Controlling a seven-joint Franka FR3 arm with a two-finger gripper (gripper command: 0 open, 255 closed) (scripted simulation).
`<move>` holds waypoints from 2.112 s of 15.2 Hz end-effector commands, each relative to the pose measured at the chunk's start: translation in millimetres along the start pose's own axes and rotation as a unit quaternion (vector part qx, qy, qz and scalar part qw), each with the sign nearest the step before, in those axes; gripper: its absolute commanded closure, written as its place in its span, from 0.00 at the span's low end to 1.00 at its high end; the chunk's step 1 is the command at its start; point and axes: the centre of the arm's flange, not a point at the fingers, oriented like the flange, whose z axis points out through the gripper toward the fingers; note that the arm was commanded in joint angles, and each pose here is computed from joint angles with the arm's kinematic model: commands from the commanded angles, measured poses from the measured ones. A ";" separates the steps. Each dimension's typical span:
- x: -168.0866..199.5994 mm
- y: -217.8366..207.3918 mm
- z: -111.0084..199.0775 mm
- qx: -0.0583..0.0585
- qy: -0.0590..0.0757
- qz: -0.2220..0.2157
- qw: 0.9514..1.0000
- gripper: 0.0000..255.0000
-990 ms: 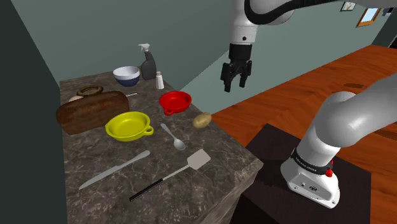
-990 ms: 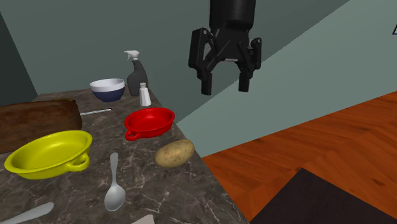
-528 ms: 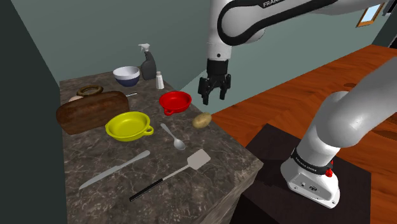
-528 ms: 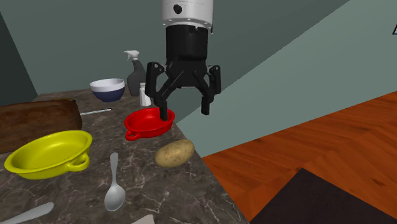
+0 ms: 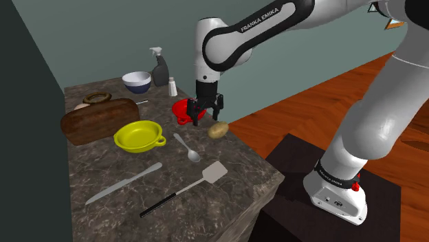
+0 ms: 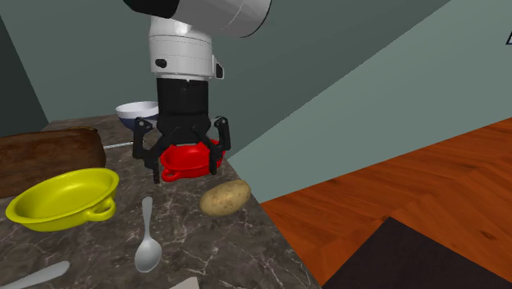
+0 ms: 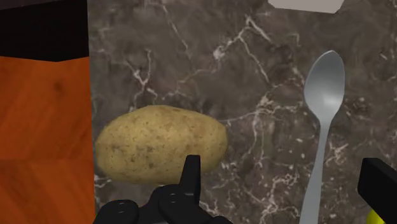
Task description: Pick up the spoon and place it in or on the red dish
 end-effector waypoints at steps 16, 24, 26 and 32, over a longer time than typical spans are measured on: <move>53.2 -63.6 97.1 0.009 0.000 0.013 1.000 0.00; 53.2 -63.6 97.1 0.009 0.000 0.013 1.000 1.00; 53.2 -63.6 97.1 0.009 0.000 0.013 1.000 1.00; 52.9 -63.7 97.8 0.009 0.000 0.013 1.000 1.00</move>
